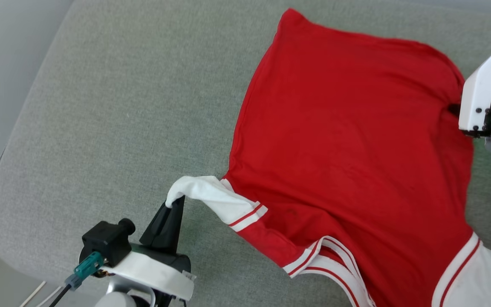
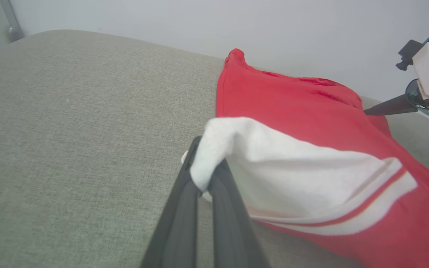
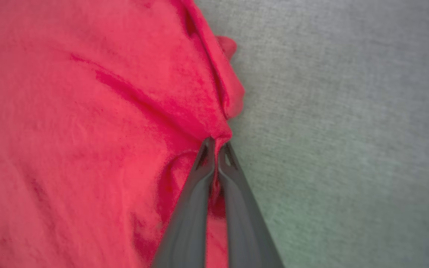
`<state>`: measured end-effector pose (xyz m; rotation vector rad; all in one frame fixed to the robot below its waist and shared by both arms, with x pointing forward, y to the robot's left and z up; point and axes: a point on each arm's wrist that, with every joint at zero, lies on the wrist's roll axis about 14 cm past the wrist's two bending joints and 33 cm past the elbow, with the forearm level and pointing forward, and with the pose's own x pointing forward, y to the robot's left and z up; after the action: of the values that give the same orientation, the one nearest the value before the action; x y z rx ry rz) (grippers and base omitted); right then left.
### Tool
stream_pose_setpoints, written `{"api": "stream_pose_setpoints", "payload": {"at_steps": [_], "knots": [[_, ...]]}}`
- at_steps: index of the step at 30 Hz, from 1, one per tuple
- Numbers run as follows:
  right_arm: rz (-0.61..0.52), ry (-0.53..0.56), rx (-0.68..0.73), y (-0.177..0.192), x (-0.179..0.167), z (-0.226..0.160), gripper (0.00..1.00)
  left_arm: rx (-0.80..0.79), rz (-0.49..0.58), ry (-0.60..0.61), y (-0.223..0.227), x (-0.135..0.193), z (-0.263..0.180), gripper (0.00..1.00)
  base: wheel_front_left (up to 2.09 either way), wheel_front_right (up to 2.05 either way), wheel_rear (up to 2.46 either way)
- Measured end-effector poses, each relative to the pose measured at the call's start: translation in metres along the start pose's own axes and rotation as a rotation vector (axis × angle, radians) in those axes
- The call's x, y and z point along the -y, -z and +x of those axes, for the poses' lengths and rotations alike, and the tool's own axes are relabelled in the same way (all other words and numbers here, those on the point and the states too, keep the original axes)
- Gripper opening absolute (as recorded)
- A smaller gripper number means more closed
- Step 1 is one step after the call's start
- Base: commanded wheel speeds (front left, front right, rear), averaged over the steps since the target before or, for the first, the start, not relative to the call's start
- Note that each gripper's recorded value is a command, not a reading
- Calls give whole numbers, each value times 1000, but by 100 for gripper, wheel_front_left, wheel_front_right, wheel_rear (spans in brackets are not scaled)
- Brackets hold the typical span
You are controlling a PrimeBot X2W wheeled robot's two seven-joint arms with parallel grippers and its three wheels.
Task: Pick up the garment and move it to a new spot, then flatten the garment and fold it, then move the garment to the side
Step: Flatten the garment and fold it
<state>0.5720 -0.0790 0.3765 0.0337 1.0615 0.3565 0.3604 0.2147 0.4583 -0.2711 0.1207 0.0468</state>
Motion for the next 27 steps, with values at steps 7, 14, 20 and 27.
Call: {"api": "stream_pose_setpoints", "payload": {"at_steps": [7,14,20,27], "knots": [[-76,84,87,-1,19,-58,0,6,-6,-35,-4,-9,-26,0,0,0,0],[-60,153,152,40,56,-118,0,0,-7,-18,-5,-7,-34,0,0,0,0],[52,212,141,128,95,-156,0,-40,1,25,0,3,-32,0,0,0,0],[233,243,72,241,98,-176,0,-76,25,98,3,21,-17,0,0,0,0]]}}
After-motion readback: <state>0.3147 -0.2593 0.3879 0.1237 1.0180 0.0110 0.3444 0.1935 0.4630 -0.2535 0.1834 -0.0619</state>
